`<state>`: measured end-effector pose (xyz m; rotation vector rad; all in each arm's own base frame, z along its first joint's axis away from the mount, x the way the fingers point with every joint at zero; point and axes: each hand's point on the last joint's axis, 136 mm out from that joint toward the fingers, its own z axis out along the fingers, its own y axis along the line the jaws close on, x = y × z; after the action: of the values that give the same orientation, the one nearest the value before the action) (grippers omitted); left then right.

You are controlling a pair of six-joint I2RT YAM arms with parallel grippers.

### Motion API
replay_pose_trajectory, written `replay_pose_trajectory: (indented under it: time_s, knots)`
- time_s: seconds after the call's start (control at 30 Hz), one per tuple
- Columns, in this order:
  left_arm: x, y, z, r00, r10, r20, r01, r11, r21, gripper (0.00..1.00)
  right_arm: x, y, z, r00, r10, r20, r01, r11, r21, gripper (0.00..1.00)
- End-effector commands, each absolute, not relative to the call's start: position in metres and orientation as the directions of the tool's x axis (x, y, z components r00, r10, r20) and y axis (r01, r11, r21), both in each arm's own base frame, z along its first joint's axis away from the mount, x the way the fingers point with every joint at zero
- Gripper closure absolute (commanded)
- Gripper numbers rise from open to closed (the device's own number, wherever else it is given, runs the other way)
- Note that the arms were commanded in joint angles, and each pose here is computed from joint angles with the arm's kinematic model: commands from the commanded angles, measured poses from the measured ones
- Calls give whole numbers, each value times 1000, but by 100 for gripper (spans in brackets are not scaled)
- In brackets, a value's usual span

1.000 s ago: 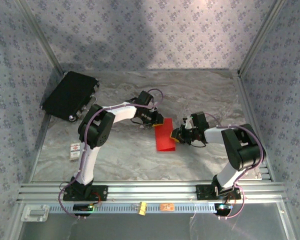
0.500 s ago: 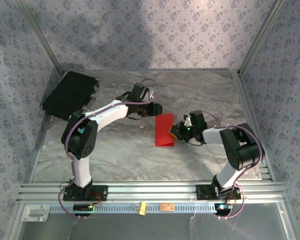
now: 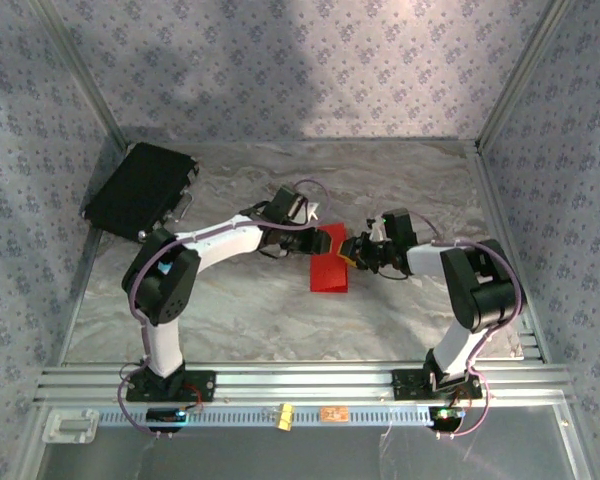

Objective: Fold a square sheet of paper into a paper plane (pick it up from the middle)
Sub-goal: Fold the triangle a second time at the center of the table.

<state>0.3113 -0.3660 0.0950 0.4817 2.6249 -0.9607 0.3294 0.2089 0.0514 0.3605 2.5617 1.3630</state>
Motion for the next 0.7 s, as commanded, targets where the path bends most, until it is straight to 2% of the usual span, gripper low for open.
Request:
replay_pose_trajectory:
  time_s: [0.0, 0.33, 0.53, 0.67]
  knots:
    - [295, -373, 103, -854, 277, -440, 494, 697, -519, 49, 325, 212, 48, -963, 263, -49, 105, 540, 835, 79]
    - [256, -386, 86, -672, 511, -536, 690, 695, -204, 39, 324, 207, 41, -963, 268, -32, 129, 562, 817, 87]
    - [236, -401, 84, -485, 653, -582, 789, 613, 30, 33, 325, 207, 41, -962, 270, -27, 135, 561, 817, 88]
    - [228, -407, 84, -407, 693, -594, 808, 577, 119, 31, 325, 207, 41, -961, 274, -26, 138, 562, 815, 88]
